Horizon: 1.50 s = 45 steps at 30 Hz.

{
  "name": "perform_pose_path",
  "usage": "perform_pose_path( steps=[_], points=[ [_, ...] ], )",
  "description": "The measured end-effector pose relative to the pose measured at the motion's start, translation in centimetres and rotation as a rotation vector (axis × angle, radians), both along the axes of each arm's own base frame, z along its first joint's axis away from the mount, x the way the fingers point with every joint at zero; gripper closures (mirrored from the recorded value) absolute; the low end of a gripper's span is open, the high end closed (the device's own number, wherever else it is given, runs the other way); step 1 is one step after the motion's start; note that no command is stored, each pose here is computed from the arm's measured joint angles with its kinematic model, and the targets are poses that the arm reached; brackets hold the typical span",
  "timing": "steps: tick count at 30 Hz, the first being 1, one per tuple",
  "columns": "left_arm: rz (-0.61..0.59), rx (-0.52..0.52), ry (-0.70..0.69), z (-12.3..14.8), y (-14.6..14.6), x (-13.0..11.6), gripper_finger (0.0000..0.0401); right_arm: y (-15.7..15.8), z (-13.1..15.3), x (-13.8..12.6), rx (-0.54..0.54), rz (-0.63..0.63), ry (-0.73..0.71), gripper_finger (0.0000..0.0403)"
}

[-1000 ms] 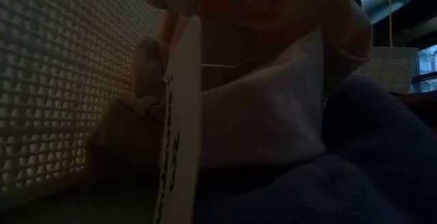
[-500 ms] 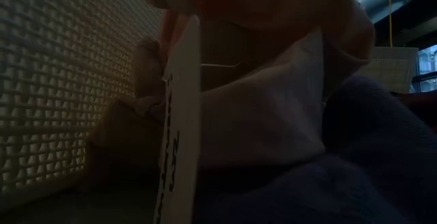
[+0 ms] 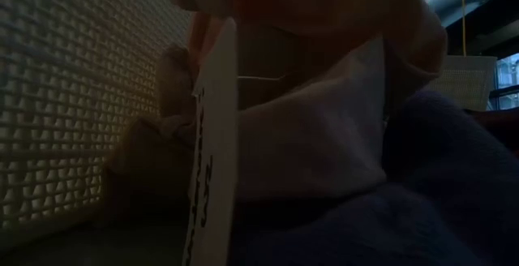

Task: Sort clothes
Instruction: Put the black underwear into the top white laundry bin

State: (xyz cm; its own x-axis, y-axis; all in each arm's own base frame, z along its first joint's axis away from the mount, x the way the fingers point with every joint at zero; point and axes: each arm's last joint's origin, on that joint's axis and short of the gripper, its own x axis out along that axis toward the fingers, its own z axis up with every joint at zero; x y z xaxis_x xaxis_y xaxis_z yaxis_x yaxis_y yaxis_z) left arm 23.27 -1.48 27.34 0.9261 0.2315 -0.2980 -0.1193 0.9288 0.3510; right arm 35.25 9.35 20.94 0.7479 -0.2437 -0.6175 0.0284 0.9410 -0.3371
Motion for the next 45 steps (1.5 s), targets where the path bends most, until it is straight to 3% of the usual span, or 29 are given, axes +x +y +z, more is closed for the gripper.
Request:
perform_pose_path(
  steps=[12, 27, 38, 45],
  points=[
    [0.0, 0.0, 0.001, 0.0, 0.0, 0.0, 0.0242, -1.3, 7.5, -4.3, -0.101, -0.105, -0.157, 0.0389],
    [-0.006, 0.019, 0.005, 0.0, 0.0, 0.0, 0.0242, -3.7, 16.5, -9.7, -0.301, -0.291, -0.371, 0.0387],
    [-0.006, 0.019, 0.002, 0.0, 0.0, 0.0, 0.0242, -5.5, 22.0, -12.3, -0.547, -0.492, -0.366, 0.0387],
    [-0.006, 0.017, -0.004, 0.1, 0.0, 0.0, 0.0242, -8.8, 25.0, -13.3, -0.597, -0.64, -0.36, 0.0386]
  ],
)
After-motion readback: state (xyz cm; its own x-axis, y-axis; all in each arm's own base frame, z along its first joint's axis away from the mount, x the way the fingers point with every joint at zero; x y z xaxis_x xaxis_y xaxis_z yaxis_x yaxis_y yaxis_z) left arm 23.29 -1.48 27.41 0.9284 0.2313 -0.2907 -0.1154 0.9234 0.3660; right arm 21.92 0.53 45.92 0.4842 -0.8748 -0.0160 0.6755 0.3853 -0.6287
